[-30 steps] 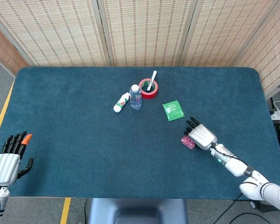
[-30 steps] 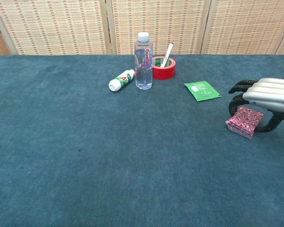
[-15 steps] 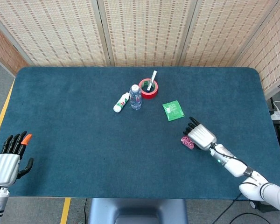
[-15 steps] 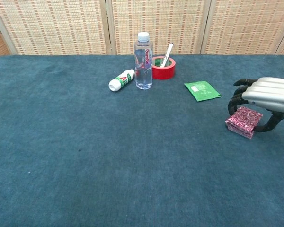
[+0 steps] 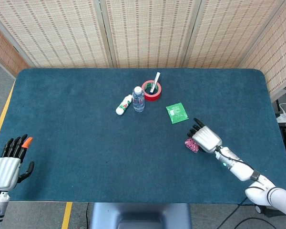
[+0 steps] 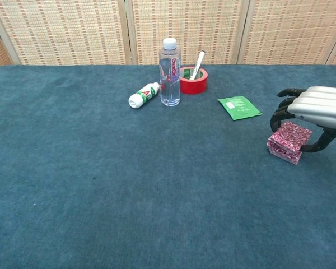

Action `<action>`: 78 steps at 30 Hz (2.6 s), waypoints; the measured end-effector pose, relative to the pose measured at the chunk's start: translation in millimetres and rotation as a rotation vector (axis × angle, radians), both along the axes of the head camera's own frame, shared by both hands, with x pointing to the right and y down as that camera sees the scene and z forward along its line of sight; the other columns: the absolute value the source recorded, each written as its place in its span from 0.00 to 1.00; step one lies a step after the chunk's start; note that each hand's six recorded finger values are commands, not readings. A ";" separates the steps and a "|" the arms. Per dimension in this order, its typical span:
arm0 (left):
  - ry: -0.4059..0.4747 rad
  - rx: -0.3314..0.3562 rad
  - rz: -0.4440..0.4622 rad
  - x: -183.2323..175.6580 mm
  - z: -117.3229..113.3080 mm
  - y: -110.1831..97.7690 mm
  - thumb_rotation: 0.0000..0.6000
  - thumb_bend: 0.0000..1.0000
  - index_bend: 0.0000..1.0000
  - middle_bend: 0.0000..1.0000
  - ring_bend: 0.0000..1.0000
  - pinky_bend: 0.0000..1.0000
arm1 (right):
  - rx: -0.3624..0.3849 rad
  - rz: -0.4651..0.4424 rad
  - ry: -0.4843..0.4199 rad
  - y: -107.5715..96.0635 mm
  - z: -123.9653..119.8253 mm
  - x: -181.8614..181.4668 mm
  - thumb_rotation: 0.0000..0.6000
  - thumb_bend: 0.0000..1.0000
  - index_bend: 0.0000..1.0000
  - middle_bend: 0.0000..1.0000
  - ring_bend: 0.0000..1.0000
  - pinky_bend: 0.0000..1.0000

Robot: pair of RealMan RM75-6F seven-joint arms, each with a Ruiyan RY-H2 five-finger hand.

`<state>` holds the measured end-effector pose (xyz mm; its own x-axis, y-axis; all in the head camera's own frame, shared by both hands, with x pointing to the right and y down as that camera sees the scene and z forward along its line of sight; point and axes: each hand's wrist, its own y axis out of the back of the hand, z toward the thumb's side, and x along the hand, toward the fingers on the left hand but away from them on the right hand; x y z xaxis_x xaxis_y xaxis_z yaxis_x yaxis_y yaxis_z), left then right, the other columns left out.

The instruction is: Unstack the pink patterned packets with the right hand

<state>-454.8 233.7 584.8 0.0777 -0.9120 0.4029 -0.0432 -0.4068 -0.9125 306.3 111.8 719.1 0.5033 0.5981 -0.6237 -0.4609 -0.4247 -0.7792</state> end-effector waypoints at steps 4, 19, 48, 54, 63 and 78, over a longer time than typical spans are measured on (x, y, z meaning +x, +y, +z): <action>0.002 -0.001 0.002 0.5 0.3 0.0 1.00 0.46 0.00 0.00 0.00 0.00 | 0.009 -0.003 -0.009 -0.8 -4.4 -2.3 1.00 0.19 0.67 0.45 0.22 0.00; 0.004 0.007 0.001 0.0 -2.9 0.4 1.00 0.46 0.00 0.00 0.00 0.00 | 0.031 -0.065 -0.118 13.3 -28.8 -38.2 1.00 0.19 0.67 0.45 0.22 0.00; 0.010 0.012 0.000 -2.9 -8.3 2.1 1.00 0.46 0.00 0.00 0.00 0.00 | -0.047 -0.222 -0.077 59.4 -8.7 -98.0 1.00 0.19 0.00 0.05 0.00 0.00; 0.004 0.007 0.004 -1.9 -7.0 3.2 1.00 0.46 0.00 0.00 0.00 0.00 | -0.017 -0.166 -0.062 45.5 -20.0 -77.4 1.00 0.19 0.00 0.05 0.00 0.00; 0.000 -0.006 0.011 2.8 -3.0 4.3 1.00 0.46 0.00 0.00 0.00 0.00 | -0.005 -0.079 0.030 18.3 -11.7 -27.2 1.00 0.19 0.00 0.05 0.00 0.00; -0.006 -0.015 0.016 5.9 1.2 4.9 1.00 0.46 0.00 0.00 0.00 0.00 | -0.026 -0.022 0.116 8.5 4.2 24.2 1.00 0.19 0.04 0.06 0.00 0.00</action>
